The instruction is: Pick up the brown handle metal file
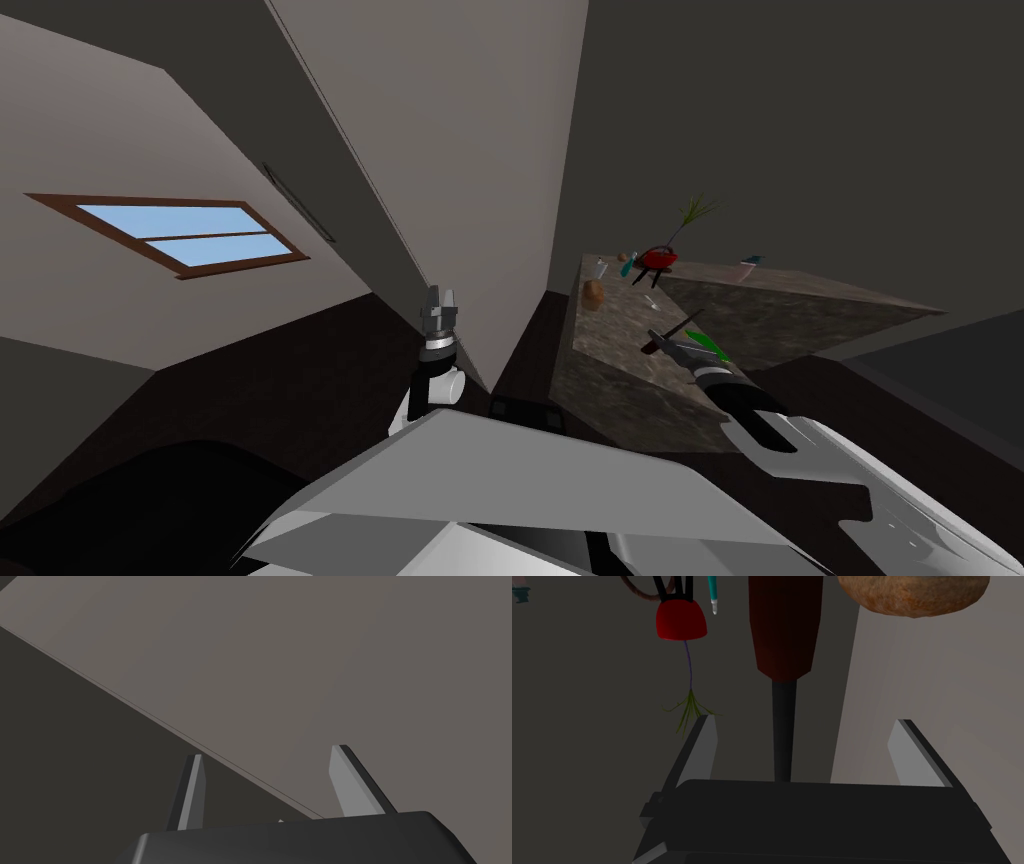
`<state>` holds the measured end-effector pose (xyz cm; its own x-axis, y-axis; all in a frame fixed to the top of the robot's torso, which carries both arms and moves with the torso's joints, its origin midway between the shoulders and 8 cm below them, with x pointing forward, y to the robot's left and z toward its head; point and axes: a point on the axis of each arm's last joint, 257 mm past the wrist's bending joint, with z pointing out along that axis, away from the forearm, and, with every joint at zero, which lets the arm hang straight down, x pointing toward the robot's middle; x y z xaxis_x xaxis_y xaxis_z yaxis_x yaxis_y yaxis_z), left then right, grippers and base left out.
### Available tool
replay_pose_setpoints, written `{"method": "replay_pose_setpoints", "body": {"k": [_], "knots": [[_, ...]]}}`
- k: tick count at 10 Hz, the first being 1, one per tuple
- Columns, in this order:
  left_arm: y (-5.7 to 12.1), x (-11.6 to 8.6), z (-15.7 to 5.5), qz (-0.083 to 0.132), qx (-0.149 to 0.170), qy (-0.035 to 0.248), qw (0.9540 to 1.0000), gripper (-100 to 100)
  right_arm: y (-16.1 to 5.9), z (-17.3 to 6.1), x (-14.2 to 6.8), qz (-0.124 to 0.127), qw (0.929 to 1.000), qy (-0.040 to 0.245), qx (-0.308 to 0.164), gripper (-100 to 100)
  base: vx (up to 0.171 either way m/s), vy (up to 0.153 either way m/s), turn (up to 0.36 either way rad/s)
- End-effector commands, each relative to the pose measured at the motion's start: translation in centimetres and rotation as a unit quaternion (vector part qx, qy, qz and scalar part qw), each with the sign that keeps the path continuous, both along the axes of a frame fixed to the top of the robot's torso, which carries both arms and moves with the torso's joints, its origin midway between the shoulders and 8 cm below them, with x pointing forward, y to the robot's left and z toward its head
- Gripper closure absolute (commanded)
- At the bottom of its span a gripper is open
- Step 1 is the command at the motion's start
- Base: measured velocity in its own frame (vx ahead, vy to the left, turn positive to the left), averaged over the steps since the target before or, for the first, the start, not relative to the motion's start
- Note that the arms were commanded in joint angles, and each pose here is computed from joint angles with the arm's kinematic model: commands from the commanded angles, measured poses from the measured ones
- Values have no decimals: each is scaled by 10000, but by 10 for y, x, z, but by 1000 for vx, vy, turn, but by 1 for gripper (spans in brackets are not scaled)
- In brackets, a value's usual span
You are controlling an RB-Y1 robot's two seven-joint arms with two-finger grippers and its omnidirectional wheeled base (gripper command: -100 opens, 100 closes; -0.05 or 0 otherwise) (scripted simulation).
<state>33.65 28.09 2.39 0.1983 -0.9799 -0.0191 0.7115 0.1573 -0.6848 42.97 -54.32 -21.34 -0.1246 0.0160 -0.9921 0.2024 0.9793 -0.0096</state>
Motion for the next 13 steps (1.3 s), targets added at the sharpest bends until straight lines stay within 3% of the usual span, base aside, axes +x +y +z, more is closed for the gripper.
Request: {"method": "replay_pose_setpoints", "body": {"k": [1, 2, 4, 5, 7, 8, 10, 11, 13], "knots": [[0, 0, 0, 0, 0, 0, 10000, 0, -9, -7, 2, -61, 10000, 52, 17, -100, -5, 24, 0], [0, 0, 0, 0, 0, 0, 10000, 0, 4, -2, 17, 191, 9998, -33, -19, -100, -7, 39, -118], [0, 0, 0, 0, 0, 0, 10000, 0, -11, -12, 20, 28, 10000, 42, 16, -100, -8, 30, -32], [0, 0, 0, 0, 0, 0, 10000, 0, 0, -7, 35, 260, 9997, -32, -21, -100, -11, 24, -132], [0, 0, 0, 0, 0, 0, 10000, 0, -13, -15, 38, 118, 9999, 36, 14, -100, -11, 29, -25], [0, 0, 0, 0, 0, 0, 10000, 0, -2, -11, 52, 347, 9994, -20, -26, -100, -17, 30, -121], [0, 0, 0, 0, 0, 0, 10000, 0, -14, -17, 55, 210, 9998, 34, 11, -100, -10, 27, -28], [0, 0, 0, 0, 0, 0, 10000, 0, -1, -10, 70, 460, 9989, -42, -37, -100, -10, 36, -107], [0, 0, 0, 0, 0, 0, 10000, 0, -12, -14, 74, 334, 9994, 0, 1, -100, -10, 30, -35]]}}
